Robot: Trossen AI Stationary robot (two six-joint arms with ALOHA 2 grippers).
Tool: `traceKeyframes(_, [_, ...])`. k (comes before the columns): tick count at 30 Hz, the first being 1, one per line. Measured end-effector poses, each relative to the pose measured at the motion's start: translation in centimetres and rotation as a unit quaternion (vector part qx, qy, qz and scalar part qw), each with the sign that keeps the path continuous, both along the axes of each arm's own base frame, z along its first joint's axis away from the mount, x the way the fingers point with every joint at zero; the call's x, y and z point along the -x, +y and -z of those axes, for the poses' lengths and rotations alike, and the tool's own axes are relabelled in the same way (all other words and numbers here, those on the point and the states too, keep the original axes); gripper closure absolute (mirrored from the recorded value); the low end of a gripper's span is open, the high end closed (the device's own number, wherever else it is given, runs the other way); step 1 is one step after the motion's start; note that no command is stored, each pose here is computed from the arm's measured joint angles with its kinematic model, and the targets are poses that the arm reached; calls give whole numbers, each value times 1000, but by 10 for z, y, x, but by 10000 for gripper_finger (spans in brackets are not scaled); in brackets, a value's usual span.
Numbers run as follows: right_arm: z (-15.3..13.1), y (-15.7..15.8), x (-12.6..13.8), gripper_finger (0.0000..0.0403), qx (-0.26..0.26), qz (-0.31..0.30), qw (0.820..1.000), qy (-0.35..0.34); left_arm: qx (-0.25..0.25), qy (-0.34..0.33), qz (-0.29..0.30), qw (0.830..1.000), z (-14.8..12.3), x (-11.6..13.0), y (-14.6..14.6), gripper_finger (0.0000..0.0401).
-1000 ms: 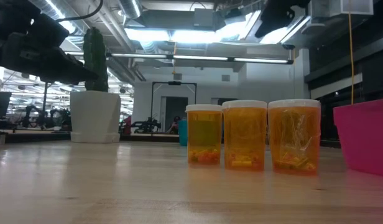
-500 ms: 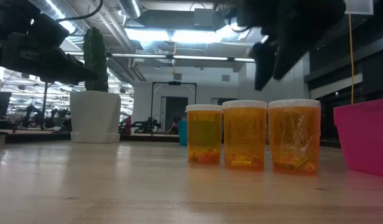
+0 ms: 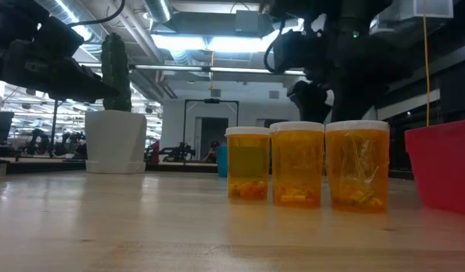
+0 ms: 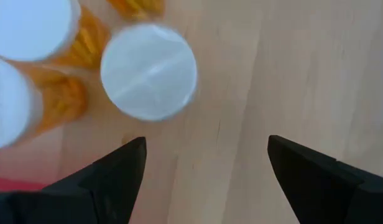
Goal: Pick and place medicine bottles into bin by pill shape (circle, oval)
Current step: Put the large orange pill bottle into the red bin
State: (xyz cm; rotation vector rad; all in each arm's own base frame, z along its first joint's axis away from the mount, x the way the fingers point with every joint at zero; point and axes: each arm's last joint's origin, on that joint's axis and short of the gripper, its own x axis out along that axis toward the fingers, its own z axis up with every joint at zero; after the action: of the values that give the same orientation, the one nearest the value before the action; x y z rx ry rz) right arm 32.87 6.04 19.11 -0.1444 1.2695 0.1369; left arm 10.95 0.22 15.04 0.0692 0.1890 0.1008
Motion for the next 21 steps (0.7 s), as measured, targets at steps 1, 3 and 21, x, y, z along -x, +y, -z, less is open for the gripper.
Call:
traceKeyframes(1, [0, 0, -1, 66, -1, -9, 1000, -5, 0, 0, 0, 1000, 0, 0, 0, 401])
traceKeyframes(3, [1, 2, -4, 66, -10, -29, 999, -15, 0, 0, 0, 1000, 0, 0, 0, 401])
traceKeyframes(21, [8, 8, -18, 66, -57, -101, 992, -57, 2, 0, 0, 1000, 0, 0, 0, 401])
